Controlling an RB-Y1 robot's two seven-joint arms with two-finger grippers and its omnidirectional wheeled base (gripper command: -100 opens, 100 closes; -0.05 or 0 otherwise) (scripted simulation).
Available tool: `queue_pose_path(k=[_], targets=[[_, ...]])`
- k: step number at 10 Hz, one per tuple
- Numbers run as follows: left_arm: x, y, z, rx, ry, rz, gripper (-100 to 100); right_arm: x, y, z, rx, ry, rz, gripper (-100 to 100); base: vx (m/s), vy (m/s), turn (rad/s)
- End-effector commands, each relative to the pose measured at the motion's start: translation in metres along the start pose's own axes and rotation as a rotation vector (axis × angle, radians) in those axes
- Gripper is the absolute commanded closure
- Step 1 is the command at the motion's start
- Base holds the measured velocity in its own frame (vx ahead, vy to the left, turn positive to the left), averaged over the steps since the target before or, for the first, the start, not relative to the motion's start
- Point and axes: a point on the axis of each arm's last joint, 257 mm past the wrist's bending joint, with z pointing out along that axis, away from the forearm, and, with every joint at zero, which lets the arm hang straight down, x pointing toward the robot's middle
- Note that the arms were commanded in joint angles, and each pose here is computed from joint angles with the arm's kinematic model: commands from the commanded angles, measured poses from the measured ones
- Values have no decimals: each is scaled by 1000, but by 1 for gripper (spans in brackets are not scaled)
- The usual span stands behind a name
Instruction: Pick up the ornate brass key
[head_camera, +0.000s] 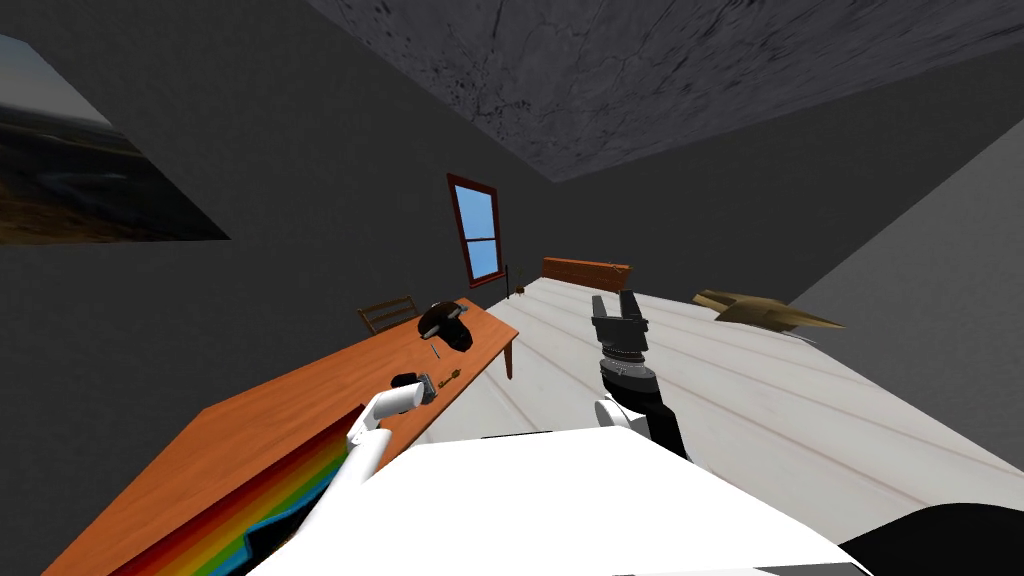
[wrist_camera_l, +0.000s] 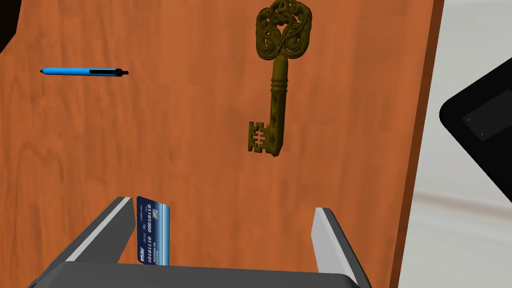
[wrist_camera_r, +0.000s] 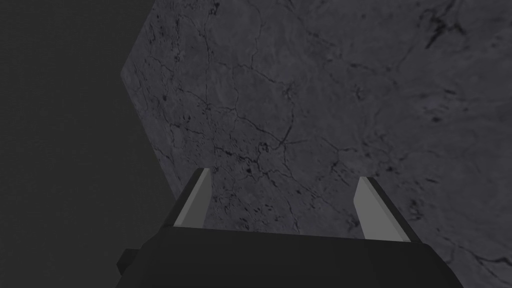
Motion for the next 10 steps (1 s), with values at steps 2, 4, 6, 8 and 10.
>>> queue_pose_path(k=[2,4,6,8,10], targets=[[-18,19,4,-87,-49,-23,-100,0,0,0,0,0,0,0,61,-46,-35],[-30,31,6,-145,-81,-37,-100,0,0,0,0,0,0,0,76,-49,-32],[-39,41,6,-193,-106,-51,-100,0,0,0,0,0,0,0,73,-28,-37],[-49,51,5,-243,-132,-64,-100,0,0,0,0,0,0,0,61,-30,-27],[-58,60,4,-291,-156,-77,-100,0,0,0,0,0,0,0,98,-44,-40]])
